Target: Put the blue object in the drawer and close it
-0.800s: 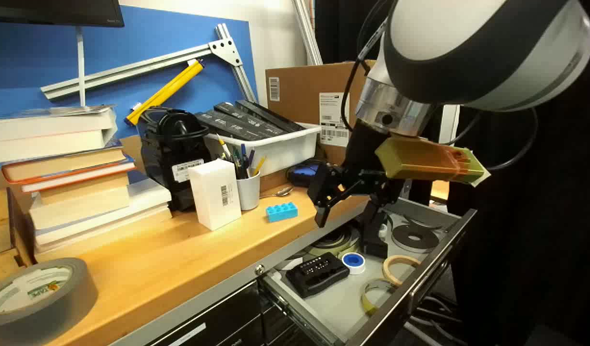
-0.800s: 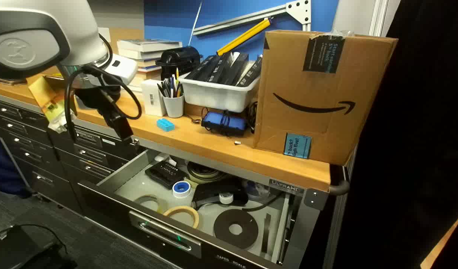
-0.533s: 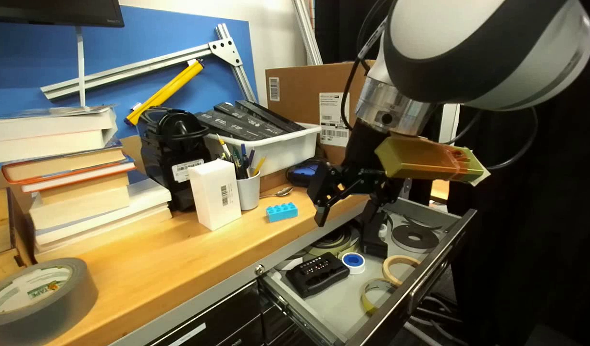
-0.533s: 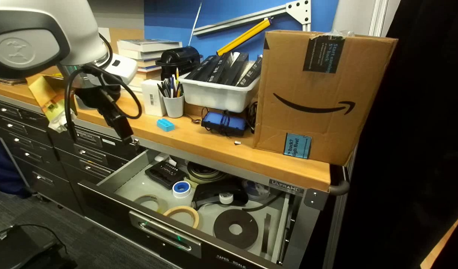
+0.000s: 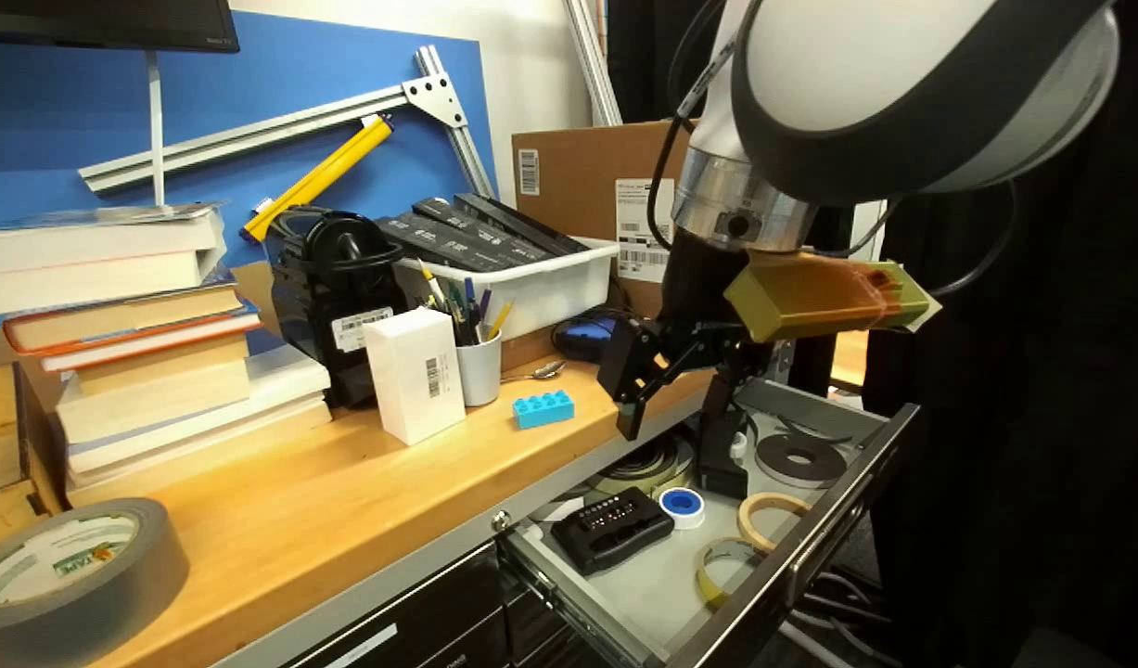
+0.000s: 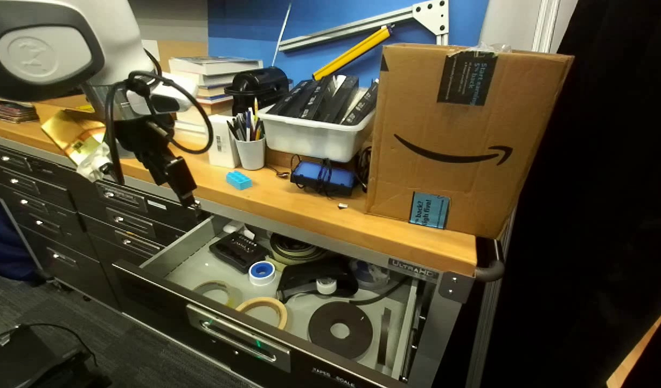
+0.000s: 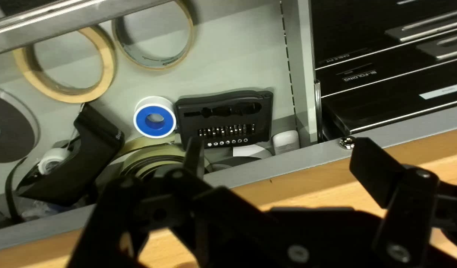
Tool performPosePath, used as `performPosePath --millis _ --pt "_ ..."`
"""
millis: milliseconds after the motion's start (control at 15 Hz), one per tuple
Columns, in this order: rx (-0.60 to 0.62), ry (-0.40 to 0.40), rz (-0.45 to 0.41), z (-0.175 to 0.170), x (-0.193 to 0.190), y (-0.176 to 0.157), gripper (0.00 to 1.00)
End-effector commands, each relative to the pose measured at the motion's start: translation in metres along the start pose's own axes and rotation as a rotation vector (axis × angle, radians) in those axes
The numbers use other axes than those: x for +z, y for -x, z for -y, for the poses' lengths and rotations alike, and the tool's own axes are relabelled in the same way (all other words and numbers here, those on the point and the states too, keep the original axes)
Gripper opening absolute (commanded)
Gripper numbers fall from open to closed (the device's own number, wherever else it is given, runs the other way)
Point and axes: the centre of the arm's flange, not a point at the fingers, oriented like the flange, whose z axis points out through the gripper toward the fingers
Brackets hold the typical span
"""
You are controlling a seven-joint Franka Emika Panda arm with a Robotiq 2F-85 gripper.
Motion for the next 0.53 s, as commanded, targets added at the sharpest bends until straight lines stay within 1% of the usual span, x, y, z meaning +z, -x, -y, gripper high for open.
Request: performPosePath --millis 0,133,200,467 --pt "-0.093 0.101 0.033 0.029 -0.017 -0.039 1.0" --pt "-0.134 0.113 0.04 0.049 -0.017 -0.056 1.0" --pt "-0.151 0.108 0.04 0.059 -0.015 -0.064 1.0" --pt "-0.198 0.118 0.063 0.08 0.014 -0.094 1.0"
